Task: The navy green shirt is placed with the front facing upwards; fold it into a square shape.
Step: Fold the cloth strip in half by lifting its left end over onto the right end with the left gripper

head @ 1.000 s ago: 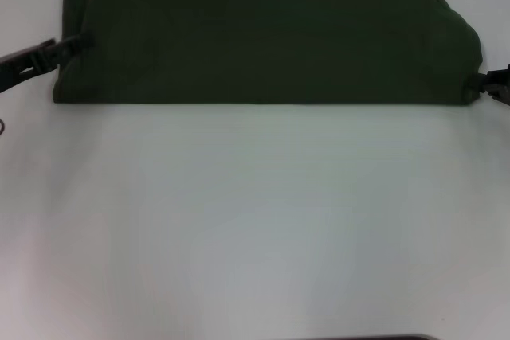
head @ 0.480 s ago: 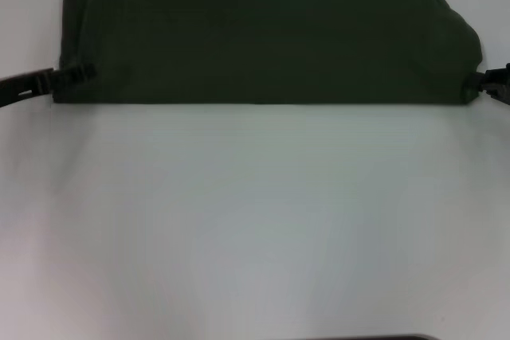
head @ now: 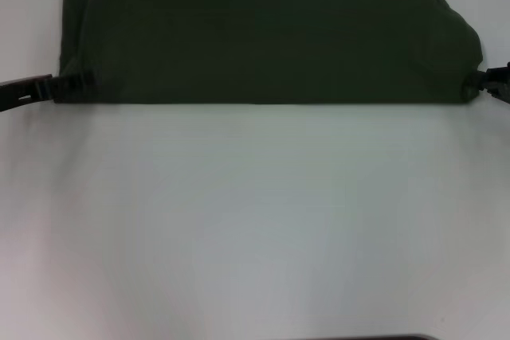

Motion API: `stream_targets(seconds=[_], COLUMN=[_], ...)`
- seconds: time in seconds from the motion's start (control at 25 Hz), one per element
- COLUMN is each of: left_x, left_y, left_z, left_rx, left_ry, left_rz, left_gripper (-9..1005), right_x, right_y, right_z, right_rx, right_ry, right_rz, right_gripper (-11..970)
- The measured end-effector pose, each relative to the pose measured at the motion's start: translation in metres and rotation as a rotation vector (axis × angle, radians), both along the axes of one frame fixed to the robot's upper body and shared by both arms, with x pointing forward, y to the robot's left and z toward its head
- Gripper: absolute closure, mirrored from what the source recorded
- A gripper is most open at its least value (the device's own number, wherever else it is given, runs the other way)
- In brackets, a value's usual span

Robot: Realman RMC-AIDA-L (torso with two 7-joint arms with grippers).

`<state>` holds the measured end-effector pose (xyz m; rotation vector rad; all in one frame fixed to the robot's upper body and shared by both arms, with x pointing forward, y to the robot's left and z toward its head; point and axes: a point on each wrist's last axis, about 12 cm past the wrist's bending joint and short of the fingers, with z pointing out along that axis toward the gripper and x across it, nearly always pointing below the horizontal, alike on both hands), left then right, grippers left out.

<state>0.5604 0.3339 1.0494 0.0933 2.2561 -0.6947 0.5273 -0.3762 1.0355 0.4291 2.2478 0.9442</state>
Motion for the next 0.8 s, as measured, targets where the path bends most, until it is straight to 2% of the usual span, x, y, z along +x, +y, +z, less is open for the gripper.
stream_targets(seconds=[0.4,0.8], left_x=[0.0023,0.0043], left_y=[-0.0071,-0.0071], left_z=[0.0004,0.0024], left_rx=[0.020,0.025], left_ry=[0.013,0.006], left_rz=[-0.053,-0.053], left_gripper=[75,76], right_x=[0.0007,0.0010], right_y=[0.0003,-0.0002], right_z=[0.0005,0.0006], right_rx=[0.002,0.003], right_ry=[-0.002,-0.002], right_rz=[-0.001,-0.007], right_gripper=[950,950])
